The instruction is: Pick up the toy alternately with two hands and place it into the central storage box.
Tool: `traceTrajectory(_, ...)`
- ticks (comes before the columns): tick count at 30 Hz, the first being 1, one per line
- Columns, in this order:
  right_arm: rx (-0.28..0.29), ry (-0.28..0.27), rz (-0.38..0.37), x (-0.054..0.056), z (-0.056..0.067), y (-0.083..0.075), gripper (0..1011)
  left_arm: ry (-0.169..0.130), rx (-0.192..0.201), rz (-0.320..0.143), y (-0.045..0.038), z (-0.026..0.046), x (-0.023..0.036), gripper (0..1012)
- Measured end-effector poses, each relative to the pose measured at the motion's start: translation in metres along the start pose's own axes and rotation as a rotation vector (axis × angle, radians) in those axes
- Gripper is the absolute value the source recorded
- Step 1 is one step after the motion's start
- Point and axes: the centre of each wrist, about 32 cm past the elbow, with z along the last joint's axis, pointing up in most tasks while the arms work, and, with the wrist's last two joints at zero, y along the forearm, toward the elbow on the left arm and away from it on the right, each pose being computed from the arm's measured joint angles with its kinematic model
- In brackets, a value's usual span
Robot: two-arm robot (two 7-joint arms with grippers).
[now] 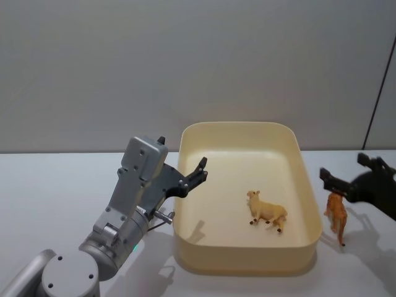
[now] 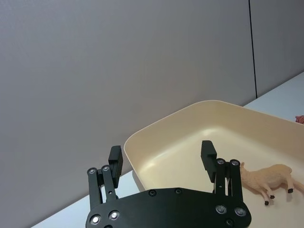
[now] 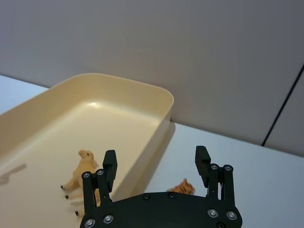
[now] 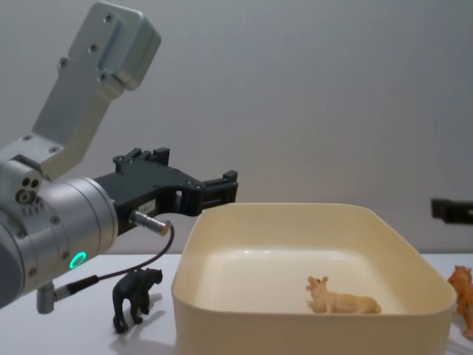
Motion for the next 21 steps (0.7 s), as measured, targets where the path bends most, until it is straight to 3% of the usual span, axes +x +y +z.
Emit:
traceTrajectory(10, -0.09, 0.02, -0.034, 0.0, -0.02, -0.027, 1001, 0.0, 0.0, 0.0, 0.0, 0.0, 0.0, 1002)
traceTrajectory(21, -0.144, 0.026, -0.04, -0.002, -0.031, -0.034, 1001, 0.0, 0.0, 0.0, 0.0, 0.0, 0.0, 1002)
